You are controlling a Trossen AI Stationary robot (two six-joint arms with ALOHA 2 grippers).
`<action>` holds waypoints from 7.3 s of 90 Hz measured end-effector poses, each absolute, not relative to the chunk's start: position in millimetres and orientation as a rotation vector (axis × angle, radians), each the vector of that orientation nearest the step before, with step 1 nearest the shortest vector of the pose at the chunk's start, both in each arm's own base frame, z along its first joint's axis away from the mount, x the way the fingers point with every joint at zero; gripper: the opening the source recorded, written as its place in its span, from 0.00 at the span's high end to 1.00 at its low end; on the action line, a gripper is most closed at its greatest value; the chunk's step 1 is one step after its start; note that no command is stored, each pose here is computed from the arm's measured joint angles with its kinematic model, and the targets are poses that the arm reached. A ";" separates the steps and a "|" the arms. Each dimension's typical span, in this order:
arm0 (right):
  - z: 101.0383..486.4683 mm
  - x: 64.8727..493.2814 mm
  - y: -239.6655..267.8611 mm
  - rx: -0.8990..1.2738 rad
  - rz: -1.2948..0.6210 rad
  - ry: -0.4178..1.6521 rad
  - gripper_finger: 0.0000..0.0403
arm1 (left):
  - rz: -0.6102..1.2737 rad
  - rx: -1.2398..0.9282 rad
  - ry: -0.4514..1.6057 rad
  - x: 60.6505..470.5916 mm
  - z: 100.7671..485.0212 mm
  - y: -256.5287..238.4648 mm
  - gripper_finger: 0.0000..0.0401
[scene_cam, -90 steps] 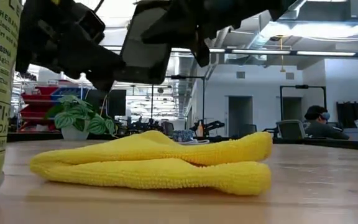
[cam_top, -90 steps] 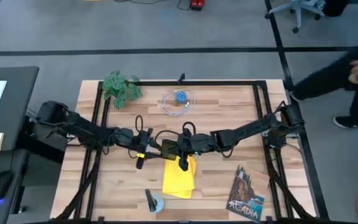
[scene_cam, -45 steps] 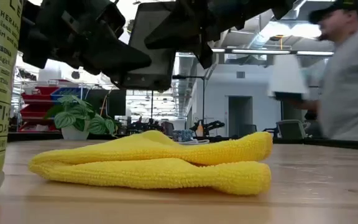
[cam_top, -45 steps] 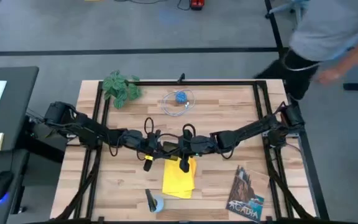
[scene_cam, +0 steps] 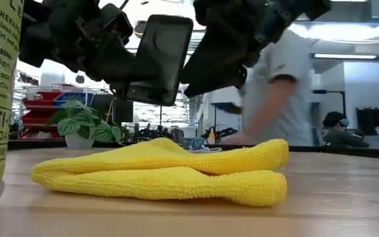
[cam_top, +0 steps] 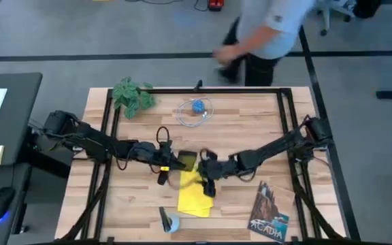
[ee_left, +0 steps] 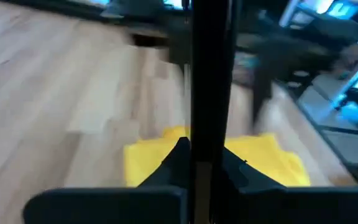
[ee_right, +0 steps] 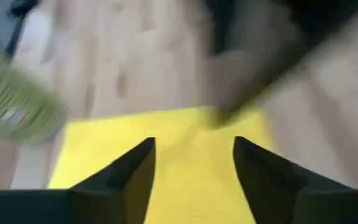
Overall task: Apply microfiber cloth
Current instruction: Wipe the cellphone using a microfiber cloth
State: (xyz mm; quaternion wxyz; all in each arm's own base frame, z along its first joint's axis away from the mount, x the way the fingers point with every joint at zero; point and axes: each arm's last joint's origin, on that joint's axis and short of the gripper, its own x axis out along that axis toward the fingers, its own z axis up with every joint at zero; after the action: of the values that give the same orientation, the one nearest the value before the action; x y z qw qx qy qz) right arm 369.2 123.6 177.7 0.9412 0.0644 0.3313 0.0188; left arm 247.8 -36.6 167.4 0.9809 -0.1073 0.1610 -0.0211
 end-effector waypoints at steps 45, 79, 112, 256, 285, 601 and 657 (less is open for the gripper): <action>91.0 415.8 161.5 0.116 -0.114 0.630 0.78 | 0.084 -0.317 0.352 225.9 190.2 -18.8 0.99; 151.3 374.2 220.8 -0.142 -0.670 0.245 0.99 | 0.051 -0.414 0.210 235.7 197.7 -24.0 0.99; 187.7 409.2 193.9 -0.407 -0.772 0.275 1.00 | 0.012 -0.451 0.134 247.2 192.3 -31.4 0.99; 181.2 412.3 172.9 -0.490 -0.900 0.343 1.00 | 0.007 -0.450 0.074 247.1 199.6 -31.4 0.97; 184.3 435.6 140.6 -0.371 -0.672 0.334 1.00 | 0.033 -0.434 0.069 246.8 198.9 -30.2 0.97; 254.8 404.6 130.3 -0.781 -0.562 0.681 1.00 | -0.075 -0.339 0.203 245.0 188.5 -37.9 0.97; 267.7 379.6 140.1 -0.809 -0.654 0.692 1.00 | -0.122 -0.328 0.186 245.0 191.4 -39.8 0.97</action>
State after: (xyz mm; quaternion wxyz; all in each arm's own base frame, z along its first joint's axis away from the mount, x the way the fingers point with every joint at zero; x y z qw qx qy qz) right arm 379.6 140.1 267.7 0.8111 -0.3786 0.3240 -0.3062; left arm 245.0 -39.8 191.4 0.9804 -0.1630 0.0925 -0.0606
